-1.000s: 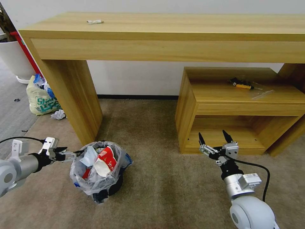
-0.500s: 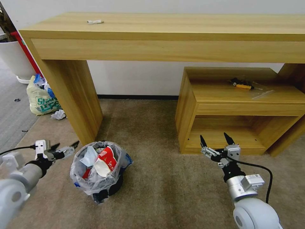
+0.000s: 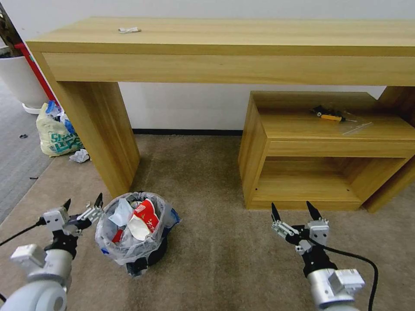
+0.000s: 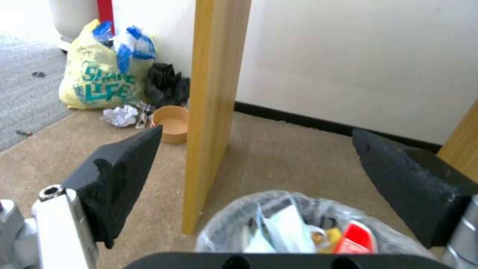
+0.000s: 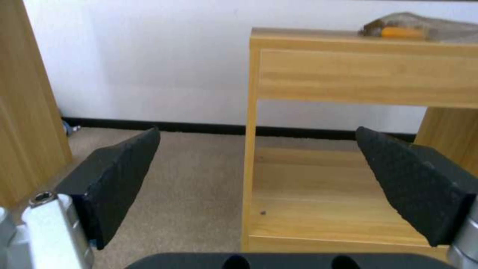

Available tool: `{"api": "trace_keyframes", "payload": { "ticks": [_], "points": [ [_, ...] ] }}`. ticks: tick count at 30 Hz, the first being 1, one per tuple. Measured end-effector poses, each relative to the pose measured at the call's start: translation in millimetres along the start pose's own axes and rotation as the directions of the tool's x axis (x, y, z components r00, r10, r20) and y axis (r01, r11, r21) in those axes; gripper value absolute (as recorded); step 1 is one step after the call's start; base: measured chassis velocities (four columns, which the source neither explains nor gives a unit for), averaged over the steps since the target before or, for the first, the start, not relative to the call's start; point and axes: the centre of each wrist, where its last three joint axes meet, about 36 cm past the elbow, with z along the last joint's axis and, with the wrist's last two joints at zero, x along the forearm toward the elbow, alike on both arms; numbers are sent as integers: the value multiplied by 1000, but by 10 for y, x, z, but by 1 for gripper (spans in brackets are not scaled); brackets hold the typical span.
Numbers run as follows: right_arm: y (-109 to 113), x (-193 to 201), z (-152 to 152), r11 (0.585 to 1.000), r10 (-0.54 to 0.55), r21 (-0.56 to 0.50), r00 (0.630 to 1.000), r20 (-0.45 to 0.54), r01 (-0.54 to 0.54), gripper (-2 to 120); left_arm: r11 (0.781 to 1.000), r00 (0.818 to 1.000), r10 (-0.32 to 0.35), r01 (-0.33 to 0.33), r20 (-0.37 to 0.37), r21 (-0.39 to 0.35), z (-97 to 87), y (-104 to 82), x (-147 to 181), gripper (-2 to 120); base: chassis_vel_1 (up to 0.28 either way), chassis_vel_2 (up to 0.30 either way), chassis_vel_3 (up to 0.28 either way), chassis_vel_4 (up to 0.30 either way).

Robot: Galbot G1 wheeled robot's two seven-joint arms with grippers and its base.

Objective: Pick up the trash bin and place the garbage on the floor into it.

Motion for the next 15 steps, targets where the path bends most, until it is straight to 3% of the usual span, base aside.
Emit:
{"api": "trace_keyframes", "payload": {
  "ticks": [8, 15],
  "points": [
    [88, 156, -172, 1000, 24, 15, 999, 39, -25, 100, 1000, 999, 21, -22, -39, -16, -43, -170, 258, 100, 0, 0, 0, 0],
    [92, 163, -200, 999, 35, 21, 998, 46, -36, 100, 1000, 999, 25, -25, -45, -18, -53, -184, 275, 100, 0, 0, 0, 0]
  ]
}}
